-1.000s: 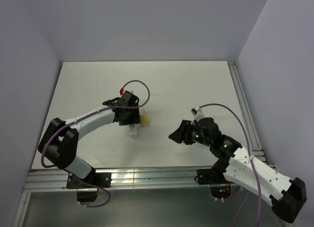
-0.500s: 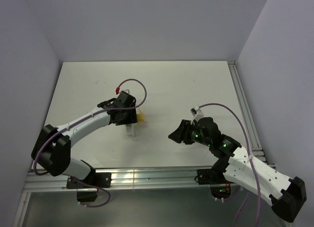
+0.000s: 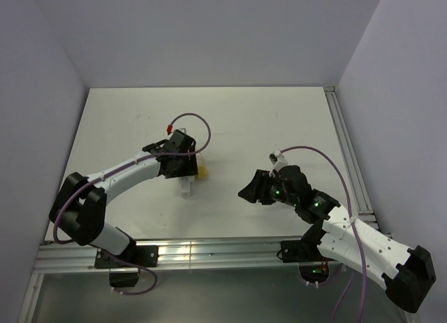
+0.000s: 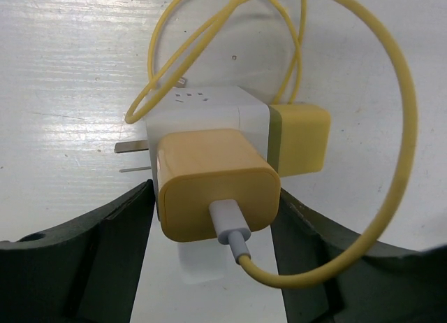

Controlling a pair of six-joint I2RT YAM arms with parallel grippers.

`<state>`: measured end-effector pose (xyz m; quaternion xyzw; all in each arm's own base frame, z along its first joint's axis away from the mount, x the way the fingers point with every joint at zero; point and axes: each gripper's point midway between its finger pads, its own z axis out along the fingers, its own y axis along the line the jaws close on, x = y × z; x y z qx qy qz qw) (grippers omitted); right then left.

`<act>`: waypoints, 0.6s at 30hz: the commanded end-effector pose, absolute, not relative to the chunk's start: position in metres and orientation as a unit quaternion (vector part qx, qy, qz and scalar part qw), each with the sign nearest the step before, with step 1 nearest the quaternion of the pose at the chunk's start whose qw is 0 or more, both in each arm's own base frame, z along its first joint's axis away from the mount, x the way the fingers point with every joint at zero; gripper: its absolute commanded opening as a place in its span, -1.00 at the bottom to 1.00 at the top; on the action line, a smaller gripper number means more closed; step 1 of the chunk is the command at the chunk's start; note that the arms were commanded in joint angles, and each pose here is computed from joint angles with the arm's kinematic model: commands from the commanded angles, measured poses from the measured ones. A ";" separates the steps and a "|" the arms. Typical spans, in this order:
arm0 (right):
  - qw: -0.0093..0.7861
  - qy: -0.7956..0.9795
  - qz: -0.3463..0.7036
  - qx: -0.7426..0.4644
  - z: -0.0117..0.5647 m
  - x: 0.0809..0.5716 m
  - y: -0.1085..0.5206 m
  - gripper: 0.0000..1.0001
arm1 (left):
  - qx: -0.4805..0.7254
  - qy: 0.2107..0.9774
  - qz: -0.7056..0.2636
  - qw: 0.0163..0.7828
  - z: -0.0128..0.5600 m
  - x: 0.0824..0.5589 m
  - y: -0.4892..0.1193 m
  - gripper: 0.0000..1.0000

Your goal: Insert the plug

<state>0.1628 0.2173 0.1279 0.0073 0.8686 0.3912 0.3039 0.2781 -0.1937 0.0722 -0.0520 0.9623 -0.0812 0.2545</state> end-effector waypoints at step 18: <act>0.365 0.857 0.362 0.037 0.134 0.188 0.206 1.00 | -0.135 0.858 -0.212 0.448 0.240 0.239 -0.146 0.99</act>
